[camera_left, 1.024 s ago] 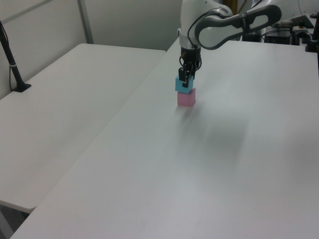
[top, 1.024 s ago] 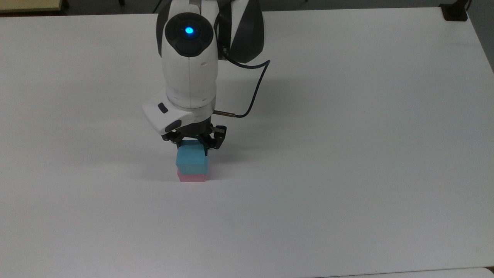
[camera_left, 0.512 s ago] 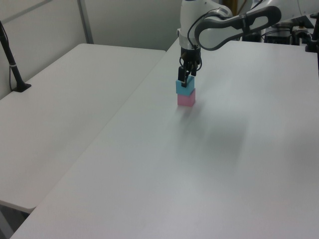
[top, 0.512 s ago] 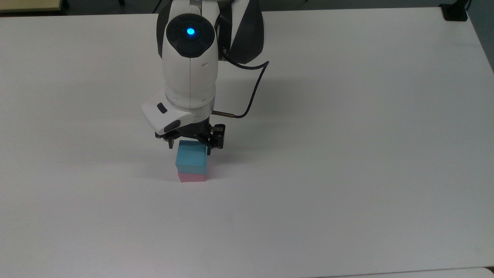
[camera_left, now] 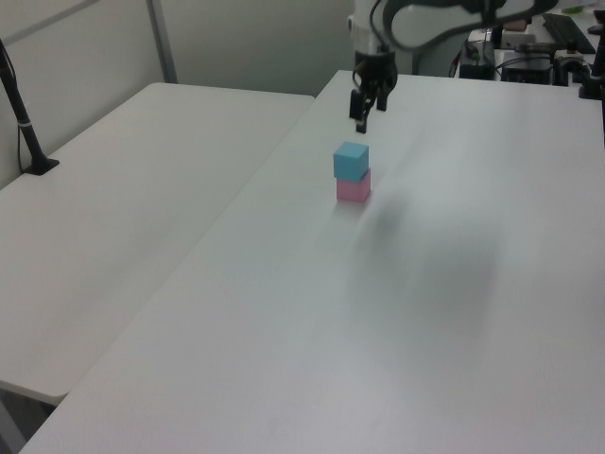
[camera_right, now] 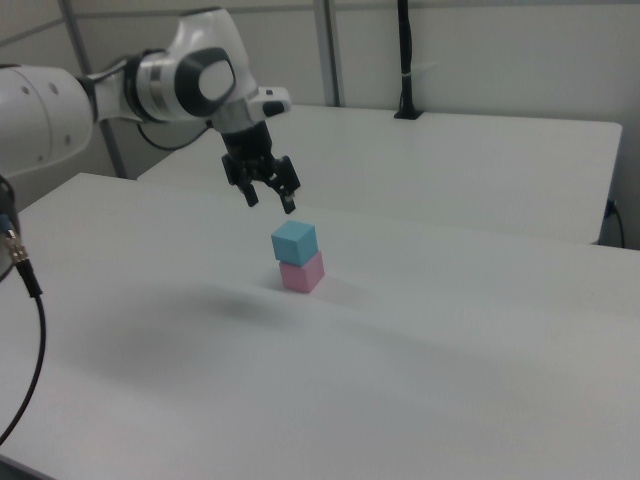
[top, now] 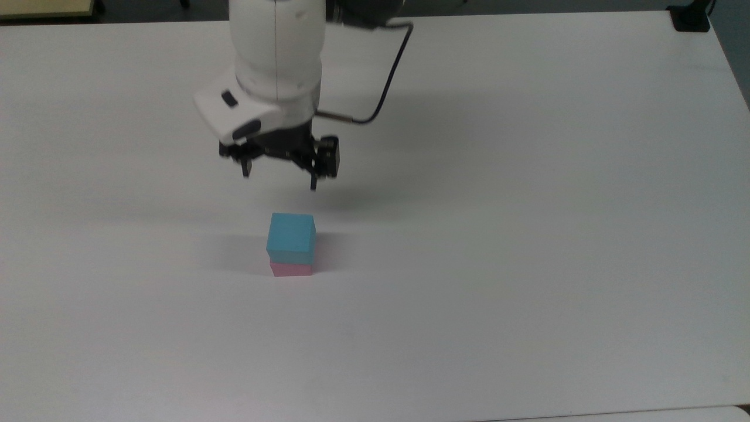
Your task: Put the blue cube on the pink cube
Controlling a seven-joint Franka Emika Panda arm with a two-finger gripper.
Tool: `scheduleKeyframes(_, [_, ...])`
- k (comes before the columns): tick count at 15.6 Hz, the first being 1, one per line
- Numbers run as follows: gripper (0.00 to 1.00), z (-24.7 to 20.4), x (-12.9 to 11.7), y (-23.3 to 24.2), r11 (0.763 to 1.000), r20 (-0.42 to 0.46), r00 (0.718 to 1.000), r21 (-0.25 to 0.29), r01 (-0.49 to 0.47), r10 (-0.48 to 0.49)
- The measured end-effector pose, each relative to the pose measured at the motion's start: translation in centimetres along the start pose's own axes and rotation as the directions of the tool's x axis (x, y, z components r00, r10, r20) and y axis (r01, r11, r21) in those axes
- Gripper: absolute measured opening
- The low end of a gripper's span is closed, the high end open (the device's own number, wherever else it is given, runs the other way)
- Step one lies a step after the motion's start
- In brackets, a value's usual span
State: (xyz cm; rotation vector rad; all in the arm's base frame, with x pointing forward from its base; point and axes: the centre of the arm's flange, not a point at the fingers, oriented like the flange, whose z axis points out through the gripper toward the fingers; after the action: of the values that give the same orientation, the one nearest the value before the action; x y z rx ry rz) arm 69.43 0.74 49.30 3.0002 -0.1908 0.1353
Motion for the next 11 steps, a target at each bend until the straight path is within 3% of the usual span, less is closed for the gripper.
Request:
scheduleKeyframes(6, [1.00, -8.5, -6.9, 2.8, 1.000, 0.046, 0.999, 0.009, -0.014, 0.014])
scheduleKeyframes(11, [1.00, -9.5, -11.0, 7.2, 0.998, 0.073, 0.997, 0.052, -0.032, 0.028])
